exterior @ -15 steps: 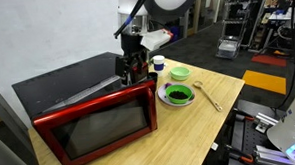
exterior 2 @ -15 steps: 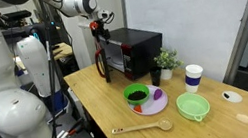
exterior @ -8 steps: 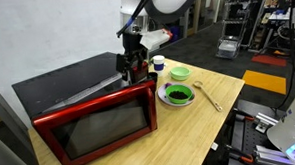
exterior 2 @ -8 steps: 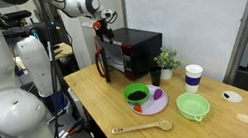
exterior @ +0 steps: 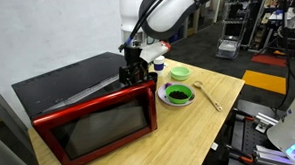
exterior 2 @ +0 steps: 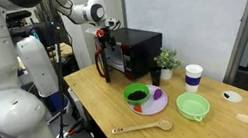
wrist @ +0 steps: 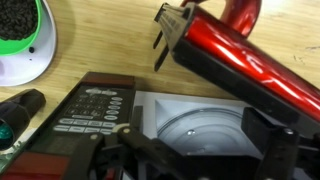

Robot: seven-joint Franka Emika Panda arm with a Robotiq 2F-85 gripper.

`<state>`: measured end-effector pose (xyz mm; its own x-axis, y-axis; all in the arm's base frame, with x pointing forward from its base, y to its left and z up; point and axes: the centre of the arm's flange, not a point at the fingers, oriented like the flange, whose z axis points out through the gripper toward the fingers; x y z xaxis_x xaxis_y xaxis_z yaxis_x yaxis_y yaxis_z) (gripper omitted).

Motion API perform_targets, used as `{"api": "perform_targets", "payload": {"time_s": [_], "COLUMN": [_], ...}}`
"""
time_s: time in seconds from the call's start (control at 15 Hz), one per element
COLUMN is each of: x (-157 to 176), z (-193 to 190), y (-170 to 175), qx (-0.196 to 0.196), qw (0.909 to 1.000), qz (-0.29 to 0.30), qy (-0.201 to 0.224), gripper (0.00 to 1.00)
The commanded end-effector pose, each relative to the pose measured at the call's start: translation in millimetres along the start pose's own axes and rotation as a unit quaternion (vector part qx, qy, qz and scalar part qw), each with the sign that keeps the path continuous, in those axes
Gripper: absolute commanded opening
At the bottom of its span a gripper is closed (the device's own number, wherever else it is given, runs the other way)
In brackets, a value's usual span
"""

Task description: Move the green bowl and the white plate to the right on the table, then open the microwave door

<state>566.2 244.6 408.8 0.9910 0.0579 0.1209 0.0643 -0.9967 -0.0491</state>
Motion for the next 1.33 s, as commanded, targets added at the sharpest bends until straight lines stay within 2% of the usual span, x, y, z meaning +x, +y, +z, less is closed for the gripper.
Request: {"api": "perform_targets", "payload": {"time_s": [0.0, 0.6, 1.07, 1.27], "x": [-11.1, -38.0, -78.3, -87.8], "z": [-1.0, -21.8, -10.1, -6.9], "y": [-19.4, -65.0, -121.6, -134.3], "qx": [0.021, 0.082, 0.153, 0.161], "qw": [0.9992, 0.9931, 0.9750, 0.9709], "qz": [-0.026, -0.072, -0.143, -0.158], "qy": [-0.023, -0.042, -0.073, -0.080], "gripper": [1.00, 1.00, 1.00, 1.00]}}
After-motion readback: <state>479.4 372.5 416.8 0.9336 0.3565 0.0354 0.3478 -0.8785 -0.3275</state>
